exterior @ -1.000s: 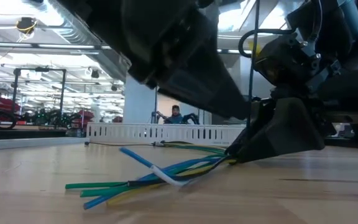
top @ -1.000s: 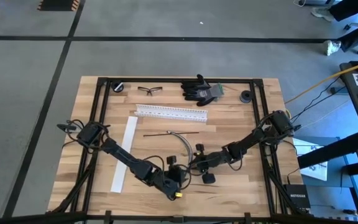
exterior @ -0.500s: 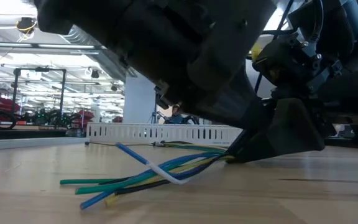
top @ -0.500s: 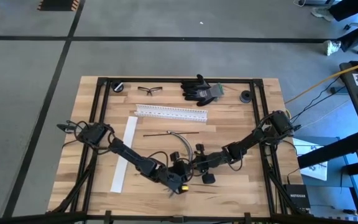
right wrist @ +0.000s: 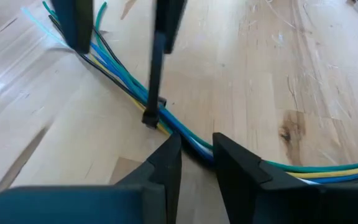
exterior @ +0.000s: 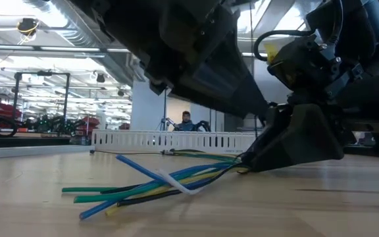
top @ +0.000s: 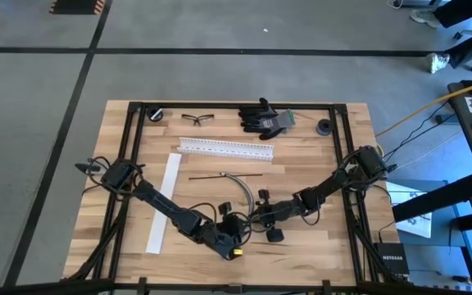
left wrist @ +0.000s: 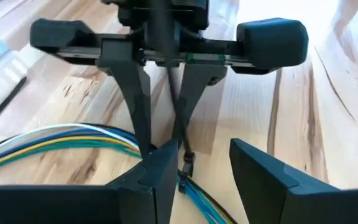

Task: Ziptie cables
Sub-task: Wrap the black zip tie on the cable

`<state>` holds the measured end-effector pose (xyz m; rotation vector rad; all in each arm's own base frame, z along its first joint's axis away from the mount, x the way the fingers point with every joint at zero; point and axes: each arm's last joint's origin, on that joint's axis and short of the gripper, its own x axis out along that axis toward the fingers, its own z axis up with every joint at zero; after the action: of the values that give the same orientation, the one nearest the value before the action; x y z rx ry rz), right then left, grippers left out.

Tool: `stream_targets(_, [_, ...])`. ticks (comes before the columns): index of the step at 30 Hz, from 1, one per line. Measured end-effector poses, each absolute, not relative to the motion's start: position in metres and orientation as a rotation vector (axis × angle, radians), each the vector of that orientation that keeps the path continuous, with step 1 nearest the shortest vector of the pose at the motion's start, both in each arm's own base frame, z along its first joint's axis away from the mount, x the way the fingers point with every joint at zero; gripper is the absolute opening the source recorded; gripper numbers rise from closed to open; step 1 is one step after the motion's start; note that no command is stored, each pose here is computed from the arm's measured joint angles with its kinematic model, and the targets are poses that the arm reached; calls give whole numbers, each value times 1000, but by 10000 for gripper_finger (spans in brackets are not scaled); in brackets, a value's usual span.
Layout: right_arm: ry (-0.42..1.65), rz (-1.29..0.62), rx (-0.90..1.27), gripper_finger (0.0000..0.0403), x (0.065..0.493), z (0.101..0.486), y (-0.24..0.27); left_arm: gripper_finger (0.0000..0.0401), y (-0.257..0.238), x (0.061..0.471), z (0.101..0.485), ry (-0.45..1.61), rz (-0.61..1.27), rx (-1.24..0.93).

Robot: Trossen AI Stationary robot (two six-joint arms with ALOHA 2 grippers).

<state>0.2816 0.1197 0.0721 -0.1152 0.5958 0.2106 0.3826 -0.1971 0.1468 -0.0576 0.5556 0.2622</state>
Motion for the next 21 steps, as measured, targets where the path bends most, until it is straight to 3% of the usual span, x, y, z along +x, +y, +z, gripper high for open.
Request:
stream_targets(10, [594,209,-115,76,284,73,120,131,-190,382,128,600,289,-78])
stream_targets(21, [597,208,-116,76,284,73,120,131,-183,394,116,593,192,-29])
